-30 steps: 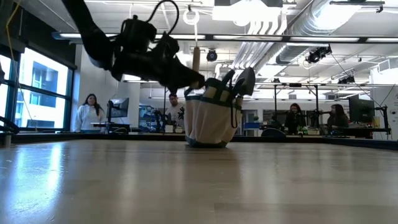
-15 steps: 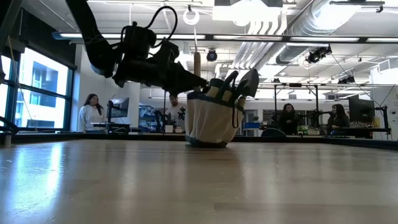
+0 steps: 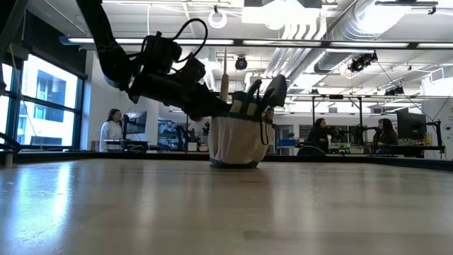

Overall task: Pick & Place Garden tools in Gardening bag
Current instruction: Put the top brown trowel into the light brown gardening bag

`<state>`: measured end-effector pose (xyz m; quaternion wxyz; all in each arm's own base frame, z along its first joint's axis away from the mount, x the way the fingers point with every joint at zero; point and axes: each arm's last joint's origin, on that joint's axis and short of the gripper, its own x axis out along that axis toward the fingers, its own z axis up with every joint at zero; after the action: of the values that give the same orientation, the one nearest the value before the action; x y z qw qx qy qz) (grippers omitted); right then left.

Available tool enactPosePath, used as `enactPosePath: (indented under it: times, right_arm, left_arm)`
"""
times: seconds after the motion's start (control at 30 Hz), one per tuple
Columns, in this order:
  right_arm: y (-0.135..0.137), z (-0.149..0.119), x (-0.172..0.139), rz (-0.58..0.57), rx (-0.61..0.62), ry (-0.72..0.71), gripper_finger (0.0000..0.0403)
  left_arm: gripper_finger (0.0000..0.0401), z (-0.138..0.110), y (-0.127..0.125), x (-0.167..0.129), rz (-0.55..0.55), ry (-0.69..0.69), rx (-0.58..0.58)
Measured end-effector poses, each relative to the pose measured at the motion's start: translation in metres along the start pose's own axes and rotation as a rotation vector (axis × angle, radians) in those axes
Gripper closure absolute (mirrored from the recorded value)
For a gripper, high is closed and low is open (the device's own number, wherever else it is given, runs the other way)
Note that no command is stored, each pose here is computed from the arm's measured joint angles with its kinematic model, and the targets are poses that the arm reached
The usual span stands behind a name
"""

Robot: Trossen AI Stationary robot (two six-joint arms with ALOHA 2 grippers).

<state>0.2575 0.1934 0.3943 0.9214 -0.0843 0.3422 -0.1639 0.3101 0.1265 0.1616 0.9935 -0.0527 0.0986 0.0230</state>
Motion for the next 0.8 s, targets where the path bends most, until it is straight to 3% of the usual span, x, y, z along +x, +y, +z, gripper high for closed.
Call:
enactPosePath:
  times: [0.3, 0.57, 0.8]
  right_arm:
    - [0.0, 0.0001, -0.0001, 0.001, -0.001, 0.0, 0.0264]
    - [0.0, 0.0001, -0.0001, 0.001, 0.0, 0.001, 0.0264]
    - [-0.0002, 0.0, -0.0002, 0.0, -0.001, 0.002, 0.0264]
  left_arm:
    - [0.0338, -0.0039, -0.0001, -0.0001, -0.004, 0.04, -0.027]
    - [0.0212, -0.0037, -0.0004, -0.0003, -0.011, 0.042, -0.116]
    - [0.0189, 0.0038, -0.0029, -0.0053, -0.024, 0.048, -0.132]
